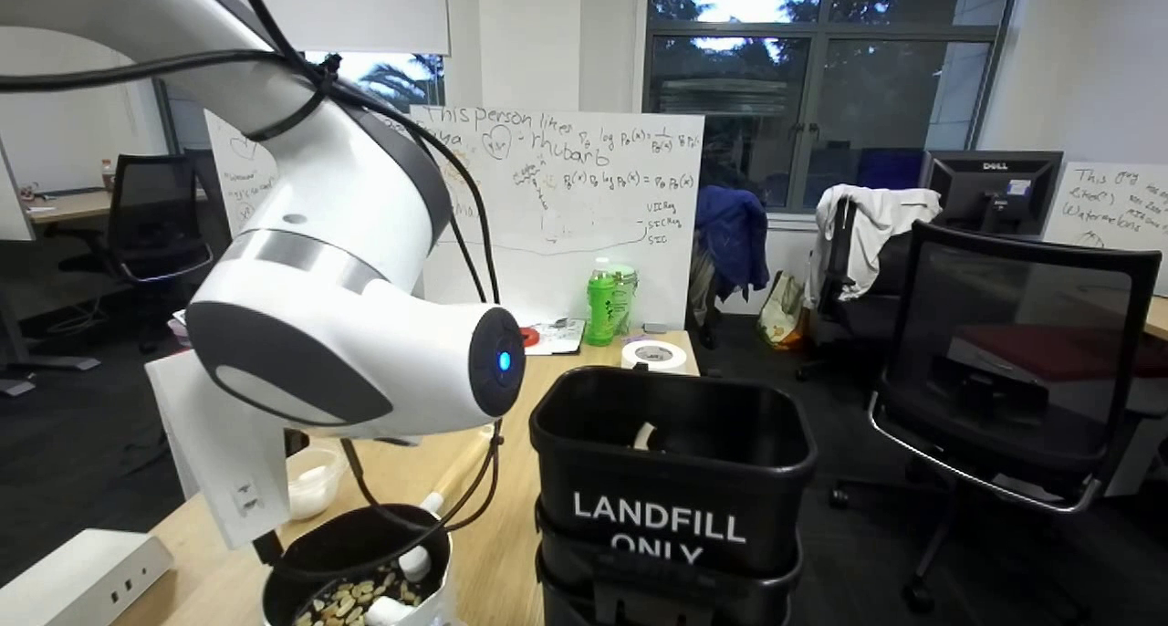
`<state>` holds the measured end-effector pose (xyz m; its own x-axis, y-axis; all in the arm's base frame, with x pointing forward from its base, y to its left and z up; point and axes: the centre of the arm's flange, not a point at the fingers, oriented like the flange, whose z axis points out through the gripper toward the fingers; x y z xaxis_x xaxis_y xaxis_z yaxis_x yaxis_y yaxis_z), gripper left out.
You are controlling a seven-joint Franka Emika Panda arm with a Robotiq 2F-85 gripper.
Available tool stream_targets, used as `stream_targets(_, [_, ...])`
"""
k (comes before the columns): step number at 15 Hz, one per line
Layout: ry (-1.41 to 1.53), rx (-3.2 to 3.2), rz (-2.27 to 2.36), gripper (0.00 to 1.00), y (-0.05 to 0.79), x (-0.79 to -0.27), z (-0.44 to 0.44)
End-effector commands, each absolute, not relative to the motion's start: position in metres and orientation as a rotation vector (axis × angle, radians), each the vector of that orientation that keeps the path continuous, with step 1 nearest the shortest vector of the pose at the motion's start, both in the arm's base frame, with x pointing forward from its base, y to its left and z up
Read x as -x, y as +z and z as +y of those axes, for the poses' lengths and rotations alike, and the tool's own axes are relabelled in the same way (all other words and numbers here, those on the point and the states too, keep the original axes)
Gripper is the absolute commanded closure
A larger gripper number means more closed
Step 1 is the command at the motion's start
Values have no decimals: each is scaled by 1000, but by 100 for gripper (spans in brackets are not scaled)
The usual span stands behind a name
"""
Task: Pour the contents of the cup into the pot
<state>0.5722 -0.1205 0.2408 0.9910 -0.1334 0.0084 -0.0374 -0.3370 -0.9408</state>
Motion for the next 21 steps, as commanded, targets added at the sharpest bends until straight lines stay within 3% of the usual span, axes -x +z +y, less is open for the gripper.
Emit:
stream_targets(1, [-167, 1939, 197, 99, 247, -556, -124])
stream_targets(2, [-124, 1920, 159, 94, 241, -569, -128])
stream_targets(13, [-231, 1864, 290, 99, 240, -570, -145])
stream_targets(21, [-518, 1760, 416, 99, 236, -523, -171])
